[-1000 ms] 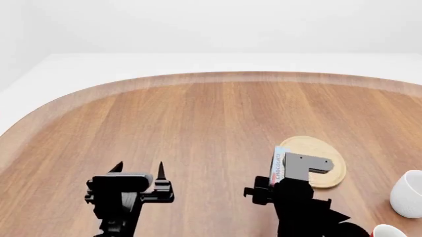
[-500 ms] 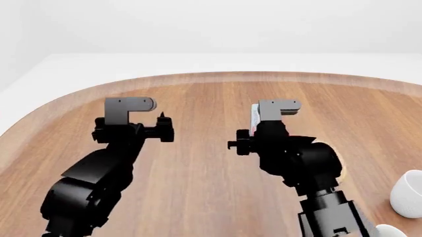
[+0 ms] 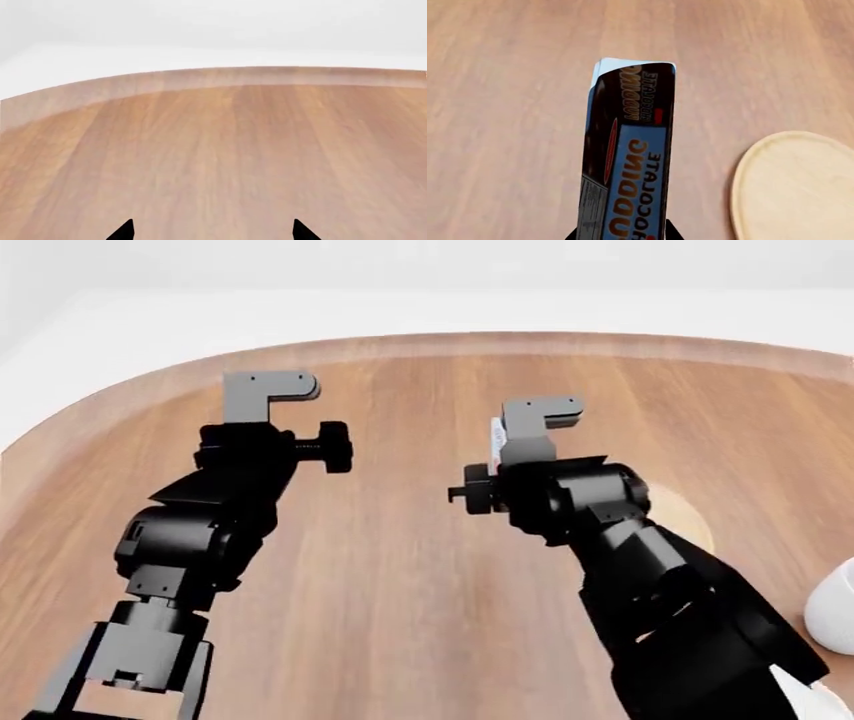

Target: Put the chocolate pudding to the left of the plate.

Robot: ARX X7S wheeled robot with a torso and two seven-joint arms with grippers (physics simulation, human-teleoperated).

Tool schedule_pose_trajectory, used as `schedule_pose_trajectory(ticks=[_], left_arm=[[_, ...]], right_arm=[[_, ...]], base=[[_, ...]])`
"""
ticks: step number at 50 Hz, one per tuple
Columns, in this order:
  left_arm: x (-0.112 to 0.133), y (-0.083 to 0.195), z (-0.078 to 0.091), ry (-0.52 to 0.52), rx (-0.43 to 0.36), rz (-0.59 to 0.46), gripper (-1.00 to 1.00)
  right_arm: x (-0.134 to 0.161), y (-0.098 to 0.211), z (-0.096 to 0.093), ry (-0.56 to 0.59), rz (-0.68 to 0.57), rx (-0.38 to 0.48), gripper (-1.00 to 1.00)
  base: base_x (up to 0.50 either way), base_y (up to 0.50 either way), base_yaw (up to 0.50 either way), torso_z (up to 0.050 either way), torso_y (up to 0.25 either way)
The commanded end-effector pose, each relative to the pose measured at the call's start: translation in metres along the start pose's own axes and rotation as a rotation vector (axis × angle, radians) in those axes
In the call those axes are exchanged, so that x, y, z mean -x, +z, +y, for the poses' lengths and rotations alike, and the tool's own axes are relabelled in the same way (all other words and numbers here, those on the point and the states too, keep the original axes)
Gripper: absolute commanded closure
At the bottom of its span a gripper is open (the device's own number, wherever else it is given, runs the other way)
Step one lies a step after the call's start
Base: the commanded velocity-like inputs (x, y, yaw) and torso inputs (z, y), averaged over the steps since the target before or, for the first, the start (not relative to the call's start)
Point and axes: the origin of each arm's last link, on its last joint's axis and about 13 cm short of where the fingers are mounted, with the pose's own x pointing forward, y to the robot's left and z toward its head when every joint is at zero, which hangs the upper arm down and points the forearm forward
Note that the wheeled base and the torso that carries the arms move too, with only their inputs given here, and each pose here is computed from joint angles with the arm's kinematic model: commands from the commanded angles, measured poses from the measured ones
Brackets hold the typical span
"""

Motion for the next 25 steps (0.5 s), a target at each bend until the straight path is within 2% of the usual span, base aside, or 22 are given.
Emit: schedule_pose_trajectory(ticks=[1, 11, 20, 25], left_arm=[[-0.001, 0.011, -0.002, 0.009, -0.015, -0.011, -1.0], [0.003, 0.017, -0.004, 0.014, -0.028, -0.028, -1.0], [0.006, 0.02, -0.003, 0.014, -0.018, -0.038, -1.0], [0.006, 0.021, -0.003, 0.014, -0.003, -0.038, -1.0]], right_arm=[[0.003, 0.018, -0.009, -0.046, -0.052, -0.014, 1.0], [0.011, 0.034, -0.013, -0.061, -0.09, -0.025, 1.0], [0.01, 0.033, -0.013, -0.058, -0.081, -0.005, 1.0], [0.01, 0.031, -0.014, -0.058, -0.07, -0.003, 1.0]], base=[[0.0, 0.0, 0.0, 0.0, -0.25], [0.0, 0.0, 0.0, 0.001, -0.25], [0.0, 0.0, 0.0, 0.003, -0.25], [0.0, 0.0, 0.0, 0.002, -0.039]])
